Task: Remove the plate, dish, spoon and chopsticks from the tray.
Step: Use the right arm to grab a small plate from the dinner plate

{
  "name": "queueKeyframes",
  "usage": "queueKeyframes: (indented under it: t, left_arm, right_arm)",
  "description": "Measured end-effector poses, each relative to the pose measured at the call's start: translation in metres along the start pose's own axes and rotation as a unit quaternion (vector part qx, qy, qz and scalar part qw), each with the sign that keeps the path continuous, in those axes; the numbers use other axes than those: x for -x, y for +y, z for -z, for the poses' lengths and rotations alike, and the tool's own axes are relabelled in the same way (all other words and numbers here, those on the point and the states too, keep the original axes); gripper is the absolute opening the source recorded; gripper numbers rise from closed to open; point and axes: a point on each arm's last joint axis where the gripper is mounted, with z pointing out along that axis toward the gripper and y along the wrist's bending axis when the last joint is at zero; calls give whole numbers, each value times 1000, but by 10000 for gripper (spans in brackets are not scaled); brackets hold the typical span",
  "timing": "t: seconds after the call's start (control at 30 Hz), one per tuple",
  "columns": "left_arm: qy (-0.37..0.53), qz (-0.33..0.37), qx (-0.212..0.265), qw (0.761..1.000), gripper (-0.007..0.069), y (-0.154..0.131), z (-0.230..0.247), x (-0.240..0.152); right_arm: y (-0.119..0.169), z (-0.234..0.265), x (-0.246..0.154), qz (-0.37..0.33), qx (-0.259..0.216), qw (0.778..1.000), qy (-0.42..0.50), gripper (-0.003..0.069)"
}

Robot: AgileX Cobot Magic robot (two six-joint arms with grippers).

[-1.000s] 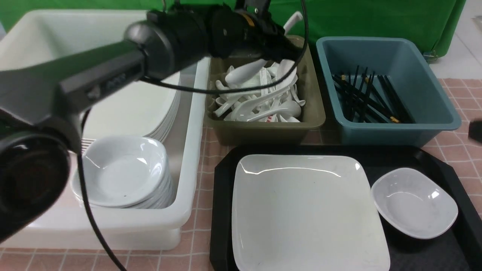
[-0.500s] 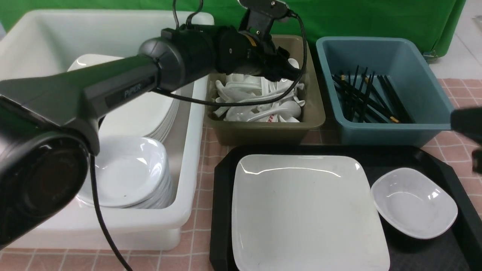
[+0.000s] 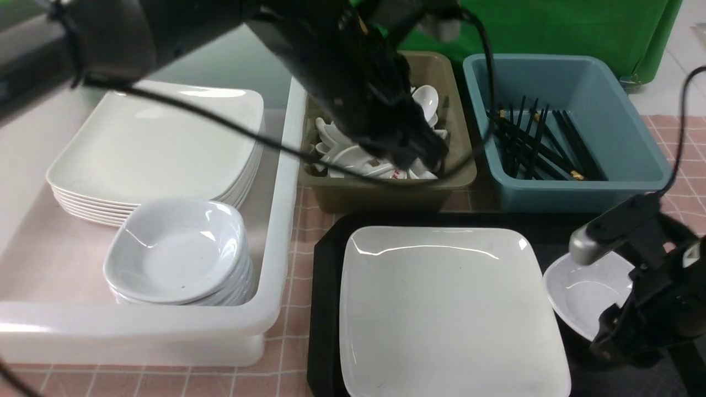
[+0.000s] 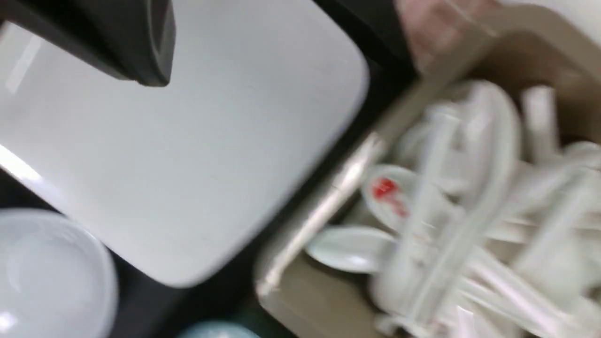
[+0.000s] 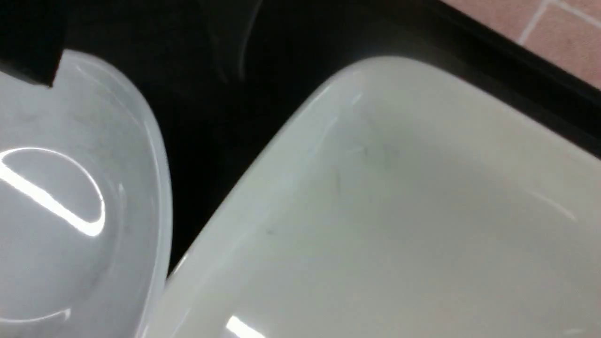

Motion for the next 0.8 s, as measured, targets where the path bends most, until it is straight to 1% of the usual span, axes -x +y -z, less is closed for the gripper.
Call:
queueKeyframes:
  t: [0.17,0.23,0.33,0.4,0.43,0.47,0.53,0.57,0.6,0.8]
  left_arm:
    - [-17,-36,-11,999,-11,-31,-9,-21]
    - [-12,-38,-13,999,-11,-34,-13,-26]
    - [-1,-33,-19,999,-11,-35,-21,-35]
    - [4,-33,-20,999,-11,-36,-23,-37]
    - [0,-32,-20,999,-11,-36,-22,-37]
    - [-1,-32,-20,999,-11,-36,-22,-37]
    - [-11,-29,-20,999,-10,-36,-22,-35]
    - [-14,-28,-21,999,-10,-36,-21,-34]
    - [-19,-28,-21,999,-8,-36,-20,-33]
    - [-29,-23,-26,999,-3,-37,-17,-32]
  right_arm:
    - [-4,-27,6,11,-4,1000,21,514]
    - [-6,-32,8,15,-9,1000,21,514]
    - [-10,-39,10,18,-25,999,16,484]
    - [-12,-41,11,25,-34,999,13,421]
    - [-13,-41,13,31,-40,999,7,375]
    - [-13,-41,13,32,-41,999,6,375]
    - [-14,-41,15,41,-49,998,-4,292]
    - [-14,-41,15,42,-49,998,-6,276]
    - [-14,-41,17,45,-52,998,-14,243]
    - [-13,-38,19,48,-56,997,-22,233]
